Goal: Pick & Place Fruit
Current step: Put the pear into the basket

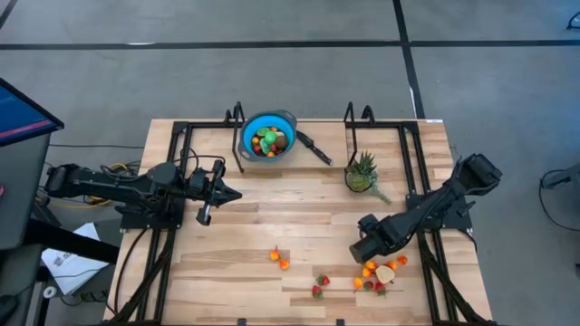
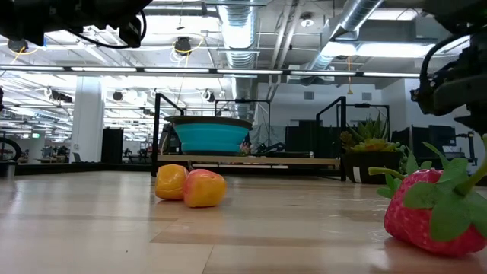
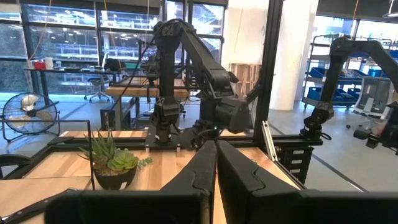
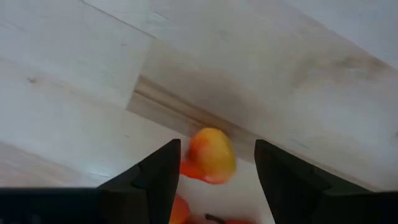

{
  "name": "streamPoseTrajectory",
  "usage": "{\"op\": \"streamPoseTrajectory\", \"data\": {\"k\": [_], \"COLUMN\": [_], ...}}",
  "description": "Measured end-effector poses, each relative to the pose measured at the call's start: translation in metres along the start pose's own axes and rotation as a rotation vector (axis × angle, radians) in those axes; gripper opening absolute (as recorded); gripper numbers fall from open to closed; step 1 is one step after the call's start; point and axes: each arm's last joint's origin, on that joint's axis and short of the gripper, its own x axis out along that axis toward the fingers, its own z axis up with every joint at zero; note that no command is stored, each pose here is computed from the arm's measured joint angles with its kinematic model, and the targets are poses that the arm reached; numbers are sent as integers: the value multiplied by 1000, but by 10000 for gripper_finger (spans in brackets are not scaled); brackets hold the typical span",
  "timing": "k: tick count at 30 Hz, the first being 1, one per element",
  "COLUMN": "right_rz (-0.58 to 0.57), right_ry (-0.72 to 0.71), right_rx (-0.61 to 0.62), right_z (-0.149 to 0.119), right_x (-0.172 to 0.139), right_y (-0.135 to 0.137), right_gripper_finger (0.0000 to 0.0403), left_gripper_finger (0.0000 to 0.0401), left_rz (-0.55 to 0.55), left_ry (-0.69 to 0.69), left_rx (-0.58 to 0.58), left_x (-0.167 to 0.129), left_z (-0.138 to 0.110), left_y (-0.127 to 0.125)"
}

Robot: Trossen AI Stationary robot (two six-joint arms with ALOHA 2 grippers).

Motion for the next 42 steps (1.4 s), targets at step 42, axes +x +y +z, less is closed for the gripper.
{"op": "streamPoseTrajectory", "data": {"k": [42], "right_rz": [4], "right_ry": [74], "right_rx": [-100], "right_z": [1], "right_x": [6], "right_y": [10], "right_gripper_finger": [104], "left_gripper_finger": [8], "left_rz": [0], "left_ry": [0], "left_rx": [0], "left_x": [0], "left_z": [0], "left_y": [0]}}
